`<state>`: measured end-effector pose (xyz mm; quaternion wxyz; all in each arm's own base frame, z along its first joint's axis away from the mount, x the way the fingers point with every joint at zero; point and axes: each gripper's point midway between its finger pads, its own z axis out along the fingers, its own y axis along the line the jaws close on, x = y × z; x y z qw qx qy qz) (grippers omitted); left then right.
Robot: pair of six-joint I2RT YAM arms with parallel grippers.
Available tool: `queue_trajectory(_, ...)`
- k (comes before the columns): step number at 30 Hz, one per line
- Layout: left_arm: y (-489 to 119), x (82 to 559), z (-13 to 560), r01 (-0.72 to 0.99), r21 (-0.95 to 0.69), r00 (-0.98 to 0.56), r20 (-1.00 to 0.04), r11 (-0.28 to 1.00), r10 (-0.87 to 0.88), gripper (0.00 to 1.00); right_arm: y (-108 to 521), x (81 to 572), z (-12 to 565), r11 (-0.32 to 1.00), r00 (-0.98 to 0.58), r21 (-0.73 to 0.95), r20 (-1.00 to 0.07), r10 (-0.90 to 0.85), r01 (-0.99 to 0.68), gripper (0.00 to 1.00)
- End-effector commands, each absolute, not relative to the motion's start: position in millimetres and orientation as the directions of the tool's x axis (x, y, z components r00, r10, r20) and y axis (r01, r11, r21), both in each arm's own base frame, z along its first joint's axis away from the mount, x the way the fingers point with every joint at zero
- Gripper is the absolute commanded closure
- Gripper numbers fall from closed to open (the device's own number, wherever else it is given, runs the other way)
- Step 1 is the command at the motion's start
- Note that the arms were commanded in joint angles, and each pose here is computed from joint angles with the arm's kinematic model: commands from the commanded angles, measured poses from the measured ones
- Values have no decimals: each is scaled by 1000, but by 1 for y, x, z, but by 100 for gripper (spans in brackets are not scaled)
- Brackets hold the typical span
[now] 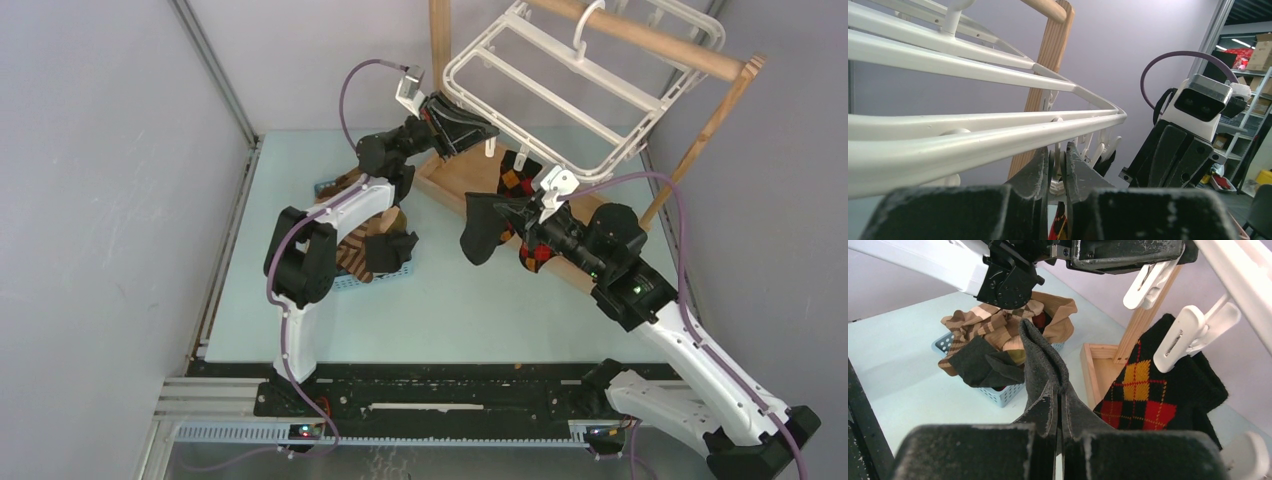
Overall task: Clip the socks to the hanger
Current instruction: Open the clamp at the hanger, then clamp the sock onto the hanger.
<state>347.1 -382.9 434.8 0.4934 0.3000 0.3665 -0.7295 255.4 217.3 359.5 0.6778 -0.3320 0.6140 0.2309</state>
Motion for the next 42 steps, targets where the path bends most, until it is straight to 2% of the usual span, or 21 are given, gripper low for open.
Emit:
queue_trajectory(1, -371, 326, 469, 952, -146, -272, -809, -271, -521, 100, 220, 257, 389, 685, 200, -183, -978, -55, -706, 100)
queue_trajectory(20, -373, 323, 465, 929, -191, -330, -816, -317, -475, 100, 216, 269, 388, 742, 134, -65, -990, 33, -667, 99)
queue_trajectory(26, -374, 321, 461, 916, -205, -351, -825, -344, -443, 100, 213, 284, 385, 785, 149, -88, -989, 6, -613, 99)
queue_trajectory(42, -379, 317, 452, 914, -188, -336, -848, -360, -409, 100, 228, 292, 394, 772, 117, 24, -985, 127, -635, 98)
